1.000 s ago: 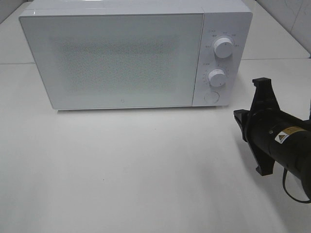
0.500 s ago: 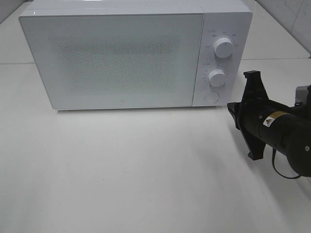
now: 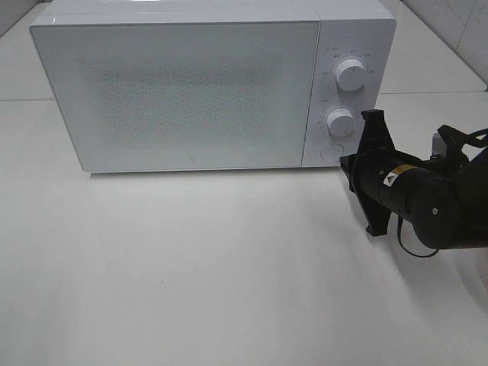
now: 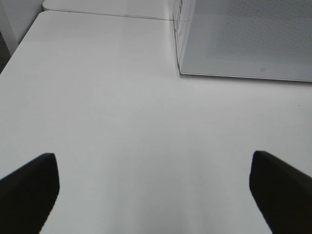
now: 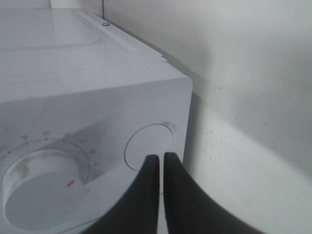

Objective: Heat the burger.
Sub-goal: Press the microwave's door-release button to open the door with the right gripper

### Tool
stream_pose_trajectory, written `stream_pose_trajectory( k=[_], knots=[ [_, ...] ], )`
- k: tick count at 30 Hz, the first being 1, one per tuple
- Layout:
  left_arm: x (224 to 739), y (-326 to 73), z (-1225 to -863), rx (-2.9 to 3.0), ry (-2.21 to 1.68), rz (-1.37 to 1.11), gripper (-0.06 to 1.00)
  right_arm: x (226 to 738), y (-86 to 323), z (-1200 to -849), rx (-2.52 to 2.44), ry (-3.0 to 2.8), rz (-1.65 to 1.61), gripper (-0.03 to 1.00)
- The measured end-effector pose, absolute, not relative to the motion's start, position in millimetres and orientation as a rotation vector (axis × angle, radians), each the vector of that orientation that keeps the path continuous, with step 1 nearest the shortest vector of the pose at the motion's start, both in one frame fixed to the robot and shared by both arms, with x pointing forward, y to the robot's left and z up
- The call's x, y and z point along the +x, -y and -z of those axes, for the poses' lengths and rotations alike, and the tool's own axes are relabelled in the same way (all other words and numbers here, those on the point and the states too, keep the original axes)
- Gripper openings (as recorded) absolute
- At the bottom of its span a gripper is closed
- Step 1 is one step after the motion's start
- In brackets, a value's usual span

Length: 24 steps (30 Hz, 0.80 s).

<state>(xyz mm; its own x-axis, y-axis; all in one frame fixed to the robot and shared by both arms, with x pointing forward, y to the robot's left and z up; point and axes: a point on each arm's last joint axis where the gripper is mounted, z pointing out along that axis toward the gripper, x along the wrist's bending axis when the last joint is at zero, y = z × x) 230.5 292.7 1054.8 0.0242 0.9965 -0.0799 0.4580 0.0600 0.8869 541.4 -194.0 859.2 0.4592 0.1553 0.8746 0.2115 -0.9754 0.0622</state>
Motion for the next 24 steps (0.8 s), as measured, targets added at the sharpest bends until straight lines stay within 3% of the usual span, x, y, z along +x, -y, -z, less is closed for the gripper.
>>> stream_pose_trajectory(
  k=[24],
  knots=[
    [230,-293,-1055,1.509,-1.547,-0.860,0.98,572,189,-840,-2.625,0.304,1.598,0.00]
  ],
)
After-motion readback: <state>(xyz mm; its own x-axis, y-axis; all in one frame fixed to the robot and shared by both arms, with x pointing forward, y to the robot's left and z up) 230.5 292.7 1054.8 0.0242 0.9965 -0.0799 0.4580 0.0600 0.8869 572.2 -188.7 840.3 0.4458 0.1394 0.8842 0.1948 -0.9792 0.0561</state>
